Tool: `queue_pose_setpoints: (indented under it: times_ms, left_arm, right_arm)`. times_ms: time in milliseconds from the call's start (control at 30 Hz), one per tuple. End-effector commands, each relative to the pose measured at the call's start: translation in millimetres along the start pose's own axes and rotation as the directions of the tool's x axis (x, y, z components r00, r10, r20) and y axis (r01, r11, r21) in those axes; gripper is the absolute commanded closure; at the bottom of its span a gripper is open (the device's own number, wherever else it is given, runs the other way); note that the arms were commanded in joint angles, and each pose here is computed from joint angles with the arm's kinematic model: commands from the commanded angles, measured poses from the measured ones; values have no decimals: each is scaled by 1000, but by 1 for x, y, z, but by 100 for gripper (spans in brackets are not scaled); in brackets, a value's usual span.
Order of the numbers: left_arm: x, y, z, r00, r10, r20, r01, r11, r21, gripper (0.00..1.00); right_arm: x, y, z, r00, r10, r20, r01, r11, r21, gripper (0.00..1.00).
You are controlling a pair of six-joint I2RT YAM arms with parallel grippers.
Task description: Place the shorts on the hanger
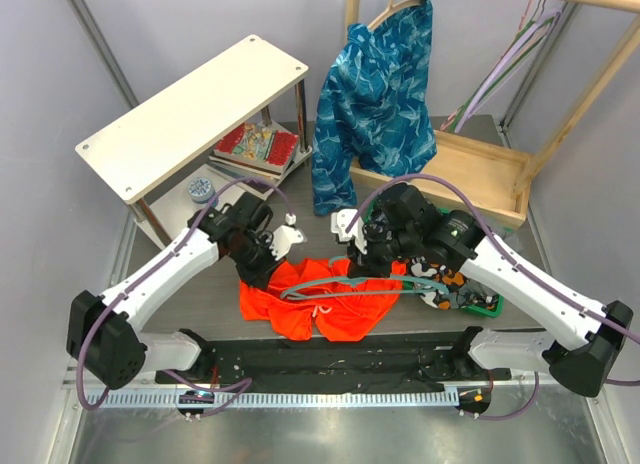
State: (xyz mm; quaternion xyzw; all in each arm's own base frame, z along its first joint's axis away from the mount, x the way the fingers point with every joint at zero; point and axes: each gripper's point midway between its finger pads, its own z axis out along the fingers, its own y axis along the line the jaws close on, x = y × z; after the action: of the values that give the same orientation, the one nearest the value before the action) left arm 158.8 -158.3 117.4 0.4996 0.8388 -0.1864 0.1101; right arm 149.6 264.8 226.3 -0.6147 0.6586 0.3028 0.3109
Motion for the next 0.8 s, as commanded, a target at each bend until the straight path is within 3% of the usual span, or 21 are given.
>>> queue_pose_setpoints:
  times_ms: [0,333,533,567,600,700,767]
  left_arm:
    - [-27,-10,-24,996,29,82,-31,999,27,100]
    - [-49,-24,-38,992,-21,123,9,995,98,100]
    - [-59,-20,-41,987,-49,154,36,996,83,99]
    - [-60,-19,-44,985,-43,165,31,997,70,93]
    - [-59,-17,-47,985,-14,173,5,998,57,69]
    - [-58,-11,-71,959,93,267,-103,994,24,34]
    - [-56,-4,-95,925,116,362,-120,993,-12,25]
  right_arm:
    - [-29,-8,13,988,-108,110,108,994,12,99]
    - [-53,-27,40,964,-142,225,127,989,79,99]
    - [-62,-20,50,945,-148,293,143,989,38,99]
    - [-59,-18,51,944,-146,295,145,989,26,99]
    - [-59,-17,51,940,-157,302,155,987,29,99]
    - [-54,-16,53,937,-168,306,167,986,31,99]
    - [-54,-16,53,936,-171,307,169,985,36,99]
